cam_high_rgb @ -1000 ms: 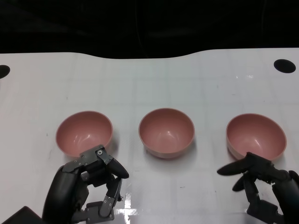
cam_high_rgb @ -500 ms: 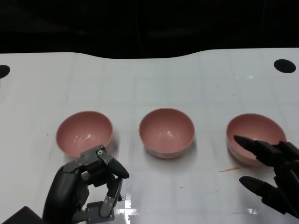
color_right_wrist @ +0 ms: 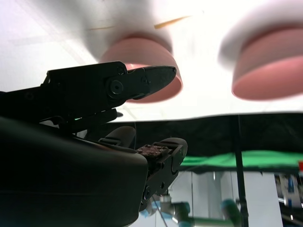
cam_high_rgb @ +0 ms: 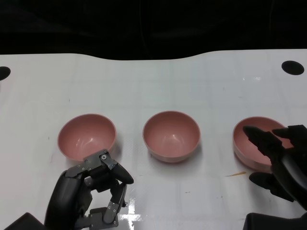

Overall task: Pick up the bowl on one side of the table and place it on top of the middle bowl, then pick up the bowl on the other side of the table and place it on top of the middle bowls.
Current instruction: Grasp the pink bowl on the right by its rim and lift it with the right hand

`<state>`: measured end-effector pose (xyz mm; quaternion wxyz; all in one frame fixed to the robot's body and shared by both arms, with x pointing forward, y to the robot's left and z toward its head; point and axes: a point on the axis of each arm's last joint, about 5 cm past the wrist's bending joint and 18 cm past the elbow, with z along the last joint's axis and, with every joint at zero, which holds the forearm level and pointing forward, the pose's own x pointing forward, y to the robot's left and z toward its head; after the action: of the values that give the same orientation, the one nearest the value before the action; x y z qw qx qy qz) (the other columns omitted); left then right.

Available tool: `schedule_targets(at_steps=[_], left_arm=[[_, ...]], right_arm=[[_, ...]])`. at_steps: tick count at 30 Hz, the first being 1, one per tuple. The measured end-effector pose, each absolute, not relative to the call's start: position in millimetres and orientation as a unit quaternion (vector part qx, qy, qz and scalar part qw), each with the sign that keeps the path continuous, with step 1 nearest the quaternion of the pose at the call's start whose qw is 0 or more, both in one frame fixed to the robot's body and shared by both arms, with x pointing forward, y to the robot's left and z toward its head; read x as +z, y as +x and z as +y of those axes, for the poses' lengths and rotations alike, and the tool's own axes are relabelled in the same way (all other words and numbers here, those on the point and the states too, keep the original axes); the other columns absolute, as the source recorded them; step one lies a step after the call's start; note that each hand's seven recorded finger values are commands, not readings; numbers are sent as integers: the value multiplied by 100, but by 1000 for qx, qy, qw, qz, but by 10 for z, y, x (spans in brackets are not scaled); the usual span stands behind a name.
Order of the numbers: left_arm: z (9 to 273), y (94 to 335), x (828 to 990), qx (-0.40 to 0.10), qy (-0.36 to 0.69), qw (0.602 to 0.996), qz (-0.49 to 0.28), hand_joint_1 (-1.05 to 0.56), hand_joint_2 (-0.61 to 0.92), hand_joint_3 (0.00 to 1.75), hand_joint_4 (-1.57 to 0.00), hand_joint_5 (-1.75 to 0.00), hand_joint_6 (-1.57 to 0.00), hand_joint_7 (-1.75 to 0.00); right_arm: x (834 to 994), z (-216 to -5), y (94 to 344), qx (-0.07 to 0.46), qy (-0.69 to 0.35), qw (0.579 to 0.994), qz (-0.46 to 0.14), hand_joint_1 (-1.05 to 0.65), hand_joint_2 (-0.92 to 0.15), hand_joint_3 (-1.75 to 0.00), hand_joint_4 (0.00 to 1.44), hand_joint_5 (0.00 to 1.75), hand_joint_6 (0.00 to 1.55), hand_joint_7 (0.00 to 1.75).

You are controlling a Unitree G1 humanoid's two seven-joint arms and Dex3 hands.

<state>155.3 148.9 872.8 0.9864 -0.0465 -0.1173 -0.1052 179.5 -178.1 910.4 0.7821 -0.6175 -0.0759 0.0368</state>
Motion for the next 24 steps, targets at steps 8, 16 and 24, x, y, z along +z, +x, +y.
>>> schedule_targets(at_steps=[8, 16, 24], left_arm=[[1485, 1551, 8728, -105, -48, 986, -117, -20, 48, 119, -80, -167, -81, -132], [1486, 1551, 8727, -105, -48, 986, -117, -20, 48, 118, -80, -167, -81, -132], [1469, 1552, 8728, -107, -51, 986, -117, -20, 47, 119, -79, -166, -80, -132]], right_arm=[[8965, -1793, 1948, 63, -642, 763, -46, -66, -84, 0, 16, 60, 33, 5], [8964, -1783, 1957, 60, -644, 761, -50, -66, -84, 0, 19, 56, 33, 4], [8729, -1774, 2163, 74, -643, 761, -49, -23, -81, -40, 86, 159, 76, 137]])
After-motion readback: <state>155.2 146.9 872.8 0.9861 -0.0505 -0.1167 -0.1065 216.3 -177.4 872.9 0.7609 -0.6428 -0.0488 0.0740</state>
